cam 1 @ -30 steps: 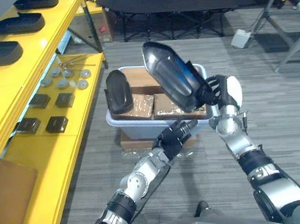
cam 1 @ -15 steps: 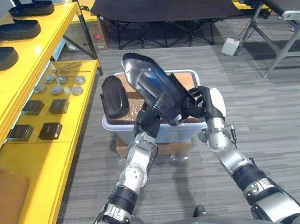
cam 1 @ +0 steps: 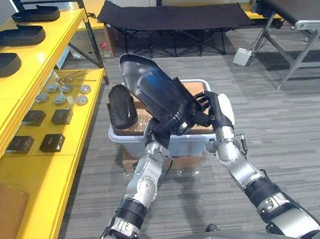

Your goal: Walk over and take three plastic housings, then place them on the shelf

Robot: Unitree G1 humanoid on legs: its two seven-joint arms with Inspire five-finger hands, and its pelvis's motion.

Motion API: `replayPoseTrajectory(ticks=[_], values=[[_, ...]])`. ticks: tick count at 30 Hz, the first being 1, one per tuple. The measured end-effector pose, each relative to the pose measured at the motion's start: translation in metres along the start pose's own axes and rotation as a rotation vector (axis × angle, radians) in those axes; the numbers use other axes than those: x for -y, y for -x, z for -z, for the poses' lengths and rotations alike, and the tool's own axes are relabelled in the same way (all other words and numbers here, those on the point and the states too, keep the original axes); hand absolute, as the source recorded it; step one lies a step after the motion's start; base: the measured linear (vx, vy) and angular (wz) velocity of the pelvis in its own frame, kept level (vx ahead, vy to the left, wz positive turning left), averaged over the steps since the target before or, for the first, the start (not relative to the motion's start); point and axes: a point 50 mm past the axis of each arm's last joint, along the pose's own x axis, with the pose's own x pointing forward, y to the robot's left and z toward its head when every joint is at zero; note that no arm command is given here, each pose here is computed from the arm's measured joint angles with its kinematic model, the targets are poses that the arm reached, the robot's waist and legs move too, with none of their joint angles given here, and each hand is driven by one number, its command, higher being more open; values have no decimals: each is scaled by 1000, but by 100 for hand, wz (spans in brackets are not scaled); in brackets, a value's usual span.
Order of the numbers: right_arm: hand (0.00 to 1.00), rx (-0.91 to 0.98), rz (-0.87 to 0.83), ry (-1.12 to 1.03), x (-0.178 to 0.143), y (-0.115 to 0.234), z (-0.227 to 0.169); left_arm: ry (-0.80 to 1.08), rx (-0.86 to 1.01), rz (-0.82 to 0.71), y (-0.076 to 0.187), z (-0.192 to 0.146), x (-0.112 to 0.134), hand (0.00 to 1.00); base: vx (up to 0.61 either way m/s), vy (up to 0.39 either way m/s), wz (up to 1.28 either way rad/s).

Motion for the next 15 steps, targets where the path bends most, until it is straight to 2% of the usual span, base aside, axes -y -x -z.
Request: replayPoseTrajectory(ticks=[6, 10, 15], values=[[0, 73, -75, -90, -14, 17, -19, 75, 122, -114, 8, -5, -13, 0, 26, 13, -3], [0, 17, -97, -223, -27, 33, -21, 104, 156, -192, 17, 0, -23, 0, 48, 17, -4], [0, -6, -115, -251, -32, 42, -19, 150, 148, -211, 25, 5, -26, 0, 15, 17, -9]])
